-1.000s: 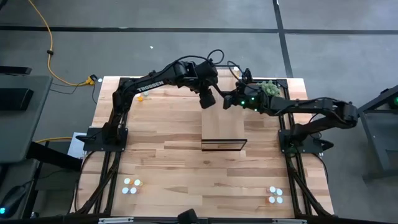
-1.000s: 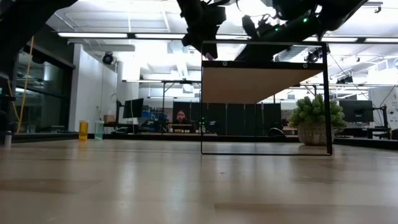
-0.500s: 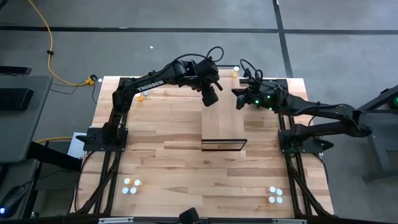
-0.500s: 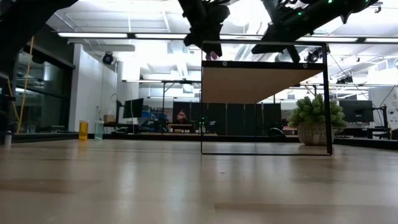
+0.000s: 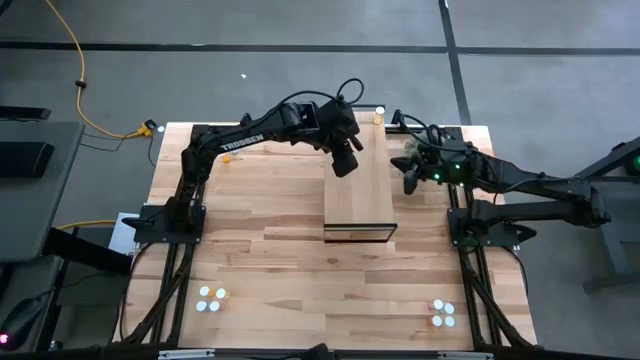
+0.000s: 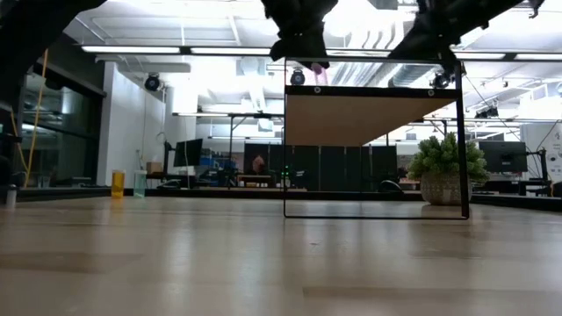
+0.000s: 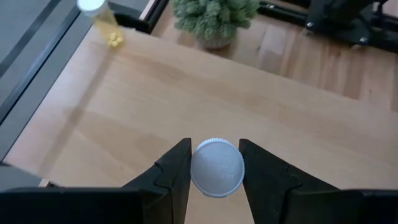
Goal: Pick and place medicine bottles onto shelf by color
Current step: Put the top pink bottle on the shelf
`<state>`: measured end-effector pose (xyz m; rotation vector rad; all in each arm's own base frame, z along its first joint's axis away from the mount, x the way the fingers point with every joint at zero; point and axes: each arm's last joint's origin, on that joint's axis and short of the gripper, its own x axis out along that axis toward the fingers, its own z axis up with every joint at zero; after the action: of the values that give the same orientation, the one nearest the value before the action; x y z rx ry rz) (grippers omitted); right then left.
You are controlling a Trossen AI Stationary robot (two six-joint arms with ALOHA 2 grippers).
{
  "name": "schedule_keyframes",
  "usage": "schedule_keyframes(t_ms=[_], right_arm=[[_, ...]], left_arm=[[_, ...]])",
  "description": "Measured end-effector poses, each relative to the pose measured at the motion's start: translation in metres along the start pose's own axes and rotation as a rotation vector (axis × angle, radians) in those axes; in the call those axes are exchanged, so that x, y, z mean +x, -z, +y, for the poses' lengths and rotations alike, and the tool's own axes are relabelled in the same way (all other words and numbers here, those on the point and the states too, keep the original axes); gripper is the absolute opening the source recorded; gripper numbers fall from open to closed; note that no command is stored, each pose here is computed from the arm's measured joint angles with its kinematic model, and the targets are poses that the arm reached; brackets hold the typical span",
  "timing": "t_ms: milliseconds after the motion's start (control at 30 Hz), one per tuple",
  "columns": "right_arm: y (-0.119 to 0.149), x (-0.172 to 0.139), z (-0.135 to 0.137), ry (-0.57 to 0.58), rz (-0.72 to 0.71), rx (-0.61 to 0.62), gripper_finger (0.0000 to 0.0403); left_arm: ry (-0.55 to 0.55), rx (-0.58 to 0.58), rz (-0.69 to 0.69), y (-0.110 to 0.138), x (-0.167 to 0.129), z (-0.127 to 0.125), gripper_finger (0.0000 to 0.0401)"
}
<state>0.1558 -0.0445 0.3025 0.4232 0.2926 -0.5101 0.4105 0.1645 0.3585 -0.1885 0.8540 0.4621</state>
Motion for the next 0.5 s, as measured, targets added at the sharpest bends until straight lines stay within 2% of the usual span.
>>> schedule_keyframes(t_ms=[300,500], right_arm=[[0.01,-0.023,0.001,-0.024,0.048,-0.039,0.0],[0.031,-0.032,-0.007,-0.072,-0.01,0.038,0.0]], left_arm=[[0.018,0.016,-0.041,-0.003,-0.001,-0.012,0.0115],[0.035,0.024,-0.07,-0.005,-0.002,-0.022,0.0115]])
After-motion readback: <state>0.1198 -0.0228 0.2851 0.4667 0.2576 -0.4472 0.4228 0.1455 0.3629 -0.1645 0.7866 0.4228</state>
